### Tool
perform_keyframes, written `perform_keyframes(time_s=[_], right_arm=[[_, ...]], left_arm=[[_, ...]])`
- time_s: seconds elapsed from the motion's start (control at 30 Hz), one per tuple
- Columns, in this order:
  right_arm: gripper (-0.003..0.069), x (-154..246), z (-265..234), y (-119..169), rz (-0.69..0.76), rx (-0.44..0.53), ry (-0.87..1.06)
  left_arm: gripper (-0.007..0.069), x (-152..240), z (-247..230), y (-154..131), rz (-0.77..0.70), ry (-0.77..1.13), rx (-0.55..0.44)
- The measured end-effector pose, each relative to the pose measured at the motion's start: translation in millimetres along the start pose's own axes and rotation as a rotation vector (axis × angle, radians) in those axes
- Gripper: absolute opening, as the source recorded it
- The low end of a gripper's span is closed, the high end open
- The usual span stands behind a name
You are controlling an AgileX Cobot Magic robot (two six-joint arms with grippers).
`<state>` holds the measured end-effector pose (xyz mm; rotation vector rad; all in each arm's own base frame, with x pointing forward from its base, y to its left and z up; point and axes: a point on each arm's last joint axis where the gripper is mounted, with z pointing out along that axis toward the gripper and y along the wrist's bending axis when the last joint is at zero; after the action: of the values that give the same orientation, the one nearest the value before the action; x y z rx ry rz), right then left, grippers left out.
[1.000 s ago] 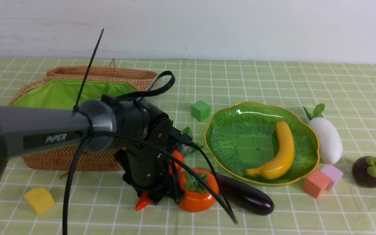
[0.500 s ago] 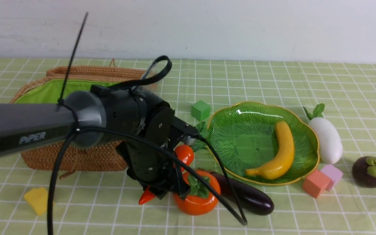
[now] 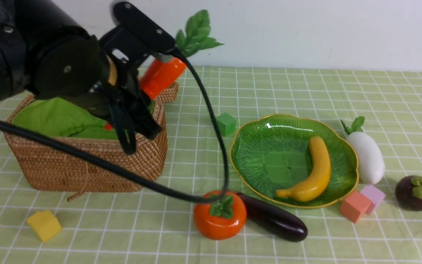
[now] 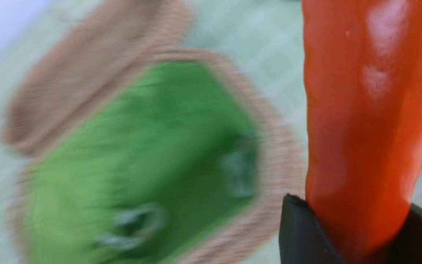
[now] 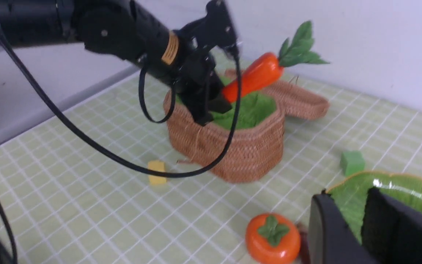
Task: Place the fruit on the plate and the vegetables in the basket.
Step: Use the left arm to grab a carrot and put it into the left basket
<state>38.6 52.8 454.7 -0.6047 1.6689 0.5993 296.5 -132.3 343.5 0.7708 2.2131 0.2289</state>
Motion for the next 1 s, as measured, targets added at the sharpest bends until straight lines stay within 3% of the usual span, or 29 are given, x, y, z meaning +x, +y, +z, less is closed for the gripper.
perform_keyframes(time_s=[0.17,0.6,0.73,0.9,1.0], right_arm=[[0.0162,-5,0,-2,-0.014,0.022,-0.052],[0.0170,0,0,0,-0.022,0.003,-0.001],[0.0172,0,0,0,-0.022,0.001,0.002],[0.0176,1,0,0,-0.012,-0.005,0.016],[0.0180,3,0,1,-0.006,-0.010,0.028]], left_arm=[[0.0259,14,26,40,0.068,0.035,-0.093],[0.0261,45,76,75,0.108,0.181,-0.138],[0.0370,47,75,78,0.076,0.183,-0.155],[0.0586,46,74,79,-0.008,0.168,-0.172],[0.0637,46,70,79,-0.074,0.169,-0.175]])
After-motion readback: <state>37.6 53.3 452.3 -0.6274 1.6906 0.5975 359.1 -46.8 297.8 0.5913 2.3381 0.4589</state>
